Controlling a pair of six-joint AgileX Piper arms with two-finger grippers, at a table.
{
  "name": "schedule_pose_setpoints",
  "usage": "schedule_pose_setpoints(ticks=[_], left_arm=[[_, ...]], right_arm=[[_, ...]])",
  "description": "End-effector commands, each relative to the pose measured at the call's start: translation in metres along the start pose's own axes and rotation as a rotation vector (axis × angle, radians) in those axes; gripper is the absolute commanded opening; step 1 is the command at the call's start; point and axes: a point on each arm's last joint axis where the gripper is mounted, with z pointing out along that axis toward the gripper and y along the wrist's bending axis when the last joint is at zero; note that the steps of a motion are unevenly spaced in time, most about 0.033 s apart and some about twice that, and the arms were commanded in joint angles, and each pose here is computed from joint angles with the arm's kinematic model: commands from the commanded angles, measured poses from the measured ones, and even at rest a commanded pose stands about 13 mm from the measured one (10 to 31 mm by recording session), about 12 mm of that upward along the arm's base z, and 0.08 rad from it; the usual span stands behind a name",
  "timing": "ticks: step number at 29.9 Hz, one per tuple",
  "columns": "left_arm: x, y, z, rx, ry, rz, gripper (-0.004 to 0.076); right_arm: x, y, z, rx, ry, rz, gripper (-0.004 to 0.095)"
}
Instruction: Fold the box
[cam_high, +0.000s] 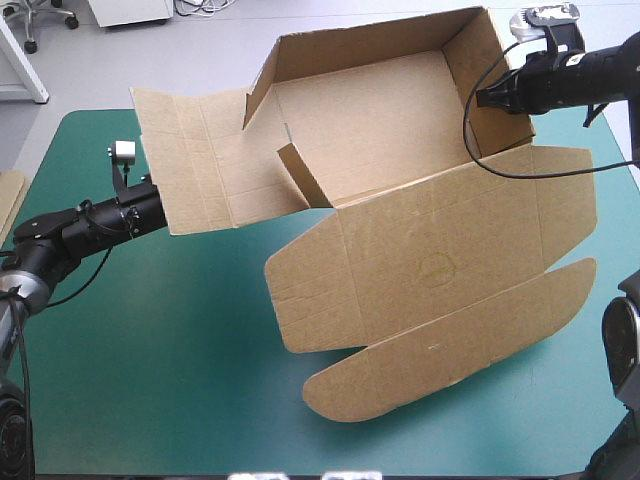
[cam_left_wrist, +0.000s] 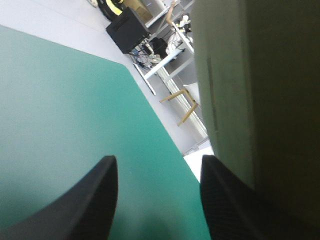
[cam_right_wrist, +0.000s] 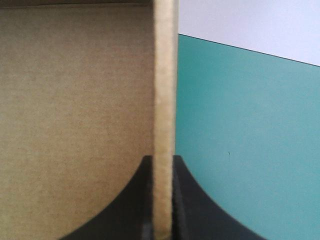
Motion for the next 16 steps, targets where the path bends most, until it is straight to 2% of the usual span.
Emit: schedule_pose_setpoints(ticks=[1,10,16], left_arm=[[-0.018,-0.039,0.003,0.157,-0.04,0.046,0.0367],[-0.03,-0.08,0.021,0.293,0.004,0.055,0.0367],[-0.042,-0.1,0.026,0.318,-0.001,0.053,0.0367]], right_arm=[[-0.014,0.014,-0.03,0.008,-0.126,-0.013,-0.0018],[-0.013,0.012,-0.028,0.019,-0.121,-0.009,-0.0018],[-0.011,0.009,-0.026,0.044,-0.105,-0.011,-0.0018]])
